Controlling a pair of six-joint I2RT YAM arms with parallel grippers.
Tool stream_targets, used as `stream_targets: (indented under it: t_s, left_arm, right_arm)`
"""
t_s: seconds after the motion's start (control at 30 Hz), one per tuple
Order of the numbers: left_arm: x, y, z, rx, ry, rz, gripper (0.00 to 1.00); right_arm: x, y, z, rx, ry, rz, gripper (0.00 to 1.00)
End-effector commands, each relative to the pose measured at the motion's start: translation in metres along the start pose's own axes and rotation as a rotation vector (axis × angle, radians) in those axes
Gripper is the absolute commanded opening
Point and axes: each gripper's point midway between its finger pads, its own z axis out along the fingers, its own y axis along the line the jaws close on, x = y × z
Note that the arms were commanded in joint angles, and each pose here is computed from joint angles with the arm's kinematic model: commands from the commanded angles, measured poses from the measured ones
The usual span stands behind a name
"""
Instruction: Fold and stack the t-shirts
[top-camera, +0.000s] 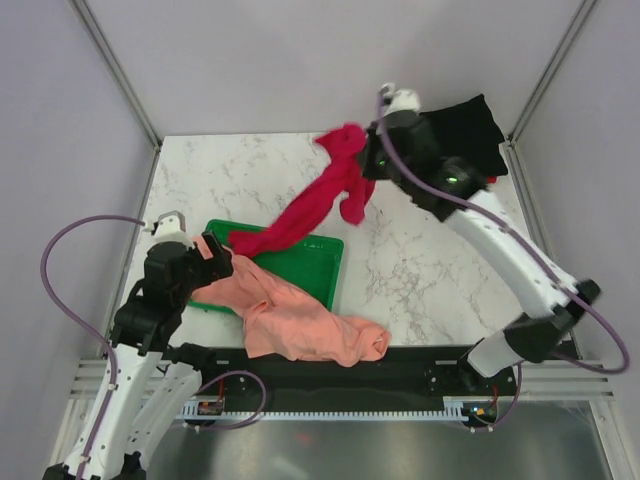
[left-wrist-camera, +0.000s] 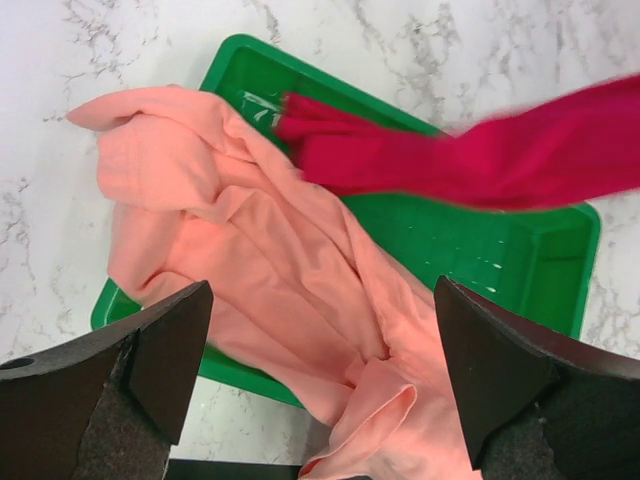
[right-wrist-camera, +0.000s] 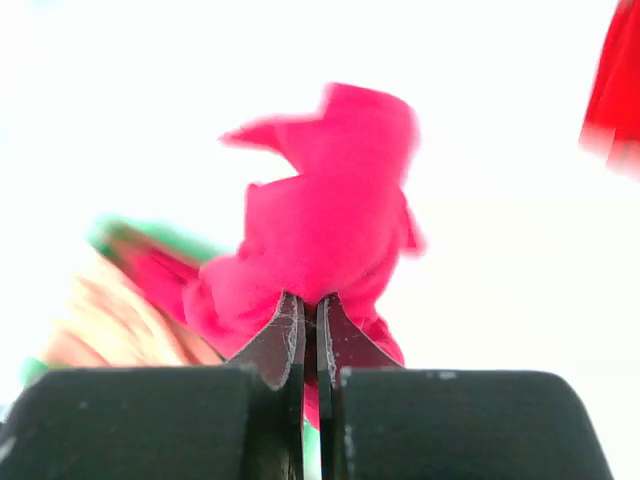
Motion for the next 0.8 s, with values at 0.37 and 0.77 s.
stream_targets:
  t_s: [0.37,0.77]
  left_arm:
    - [0.007,0.034,0.076,-0.288,0.317,-0.020,1.00]
    - [0.080,0.095,0.117,-0.402,0.579,-0.170,0.93]
  right_arm:
    - [-0.121,-0.084,-0.272,-0.019,-0.646,0.296,0.00]
    - [-0.080,-0.082,-0.269,-0.088,-0.545,0.296,0.00]
